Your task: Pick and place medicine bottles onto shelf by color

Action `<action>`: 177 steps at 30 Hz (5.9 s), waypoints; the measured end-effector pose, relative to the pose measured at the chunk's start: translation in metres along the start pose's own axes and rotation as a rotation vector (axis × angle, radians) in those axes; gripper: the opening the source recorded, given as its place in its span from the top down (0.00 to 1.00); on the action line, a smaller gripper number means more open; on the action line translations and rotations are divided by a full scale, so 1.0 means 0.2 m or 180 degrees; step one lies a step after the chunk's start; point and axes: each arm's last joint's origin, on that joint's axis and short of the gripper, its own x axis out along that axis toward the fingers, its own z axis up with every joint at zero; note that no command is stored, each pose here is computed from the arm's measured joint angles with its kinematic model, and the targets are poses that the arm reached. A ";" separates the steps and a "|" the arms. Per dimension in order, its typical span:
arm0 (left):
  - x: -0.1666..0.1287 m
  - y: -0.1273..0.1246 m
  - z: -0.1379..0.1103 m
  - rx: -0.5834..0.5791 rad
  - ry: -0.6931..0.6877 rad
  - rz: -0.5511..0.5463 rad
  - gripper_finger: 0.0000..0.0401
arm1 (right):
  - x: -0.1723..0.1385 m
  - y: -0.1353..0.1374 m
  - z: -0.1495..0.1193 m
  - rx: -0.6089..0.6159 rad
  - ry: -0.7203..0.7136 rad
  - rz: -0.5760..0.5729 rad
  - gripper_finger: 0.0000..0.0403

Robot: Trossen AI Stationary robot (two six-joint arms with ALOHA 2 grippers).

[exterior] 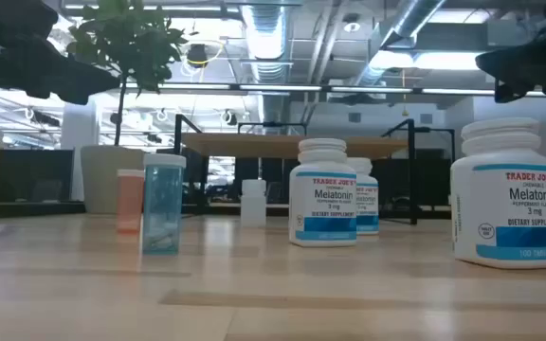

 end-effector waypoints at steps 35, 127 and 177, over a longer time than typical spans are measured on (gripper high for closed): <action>0.00 0.00 0.00 -0.0001 -0.0001 0.0001 0.70 | 0.00 0.00 0.00 -0.0001 0.0001 -0.0001 0.93; 0.00 0.01 0.07 -0.0823 -0.0495 0.0073 0.70 | -0.02 -0.03 0.13 0.0035 -0.0760 -0.0166 0.63; -0.02 0.04 0.16 0.0233 -0.0934 0.0373 0.70 | -0.03 -0.03 0.16 0.0388 -0.0990 -0.0019 0.44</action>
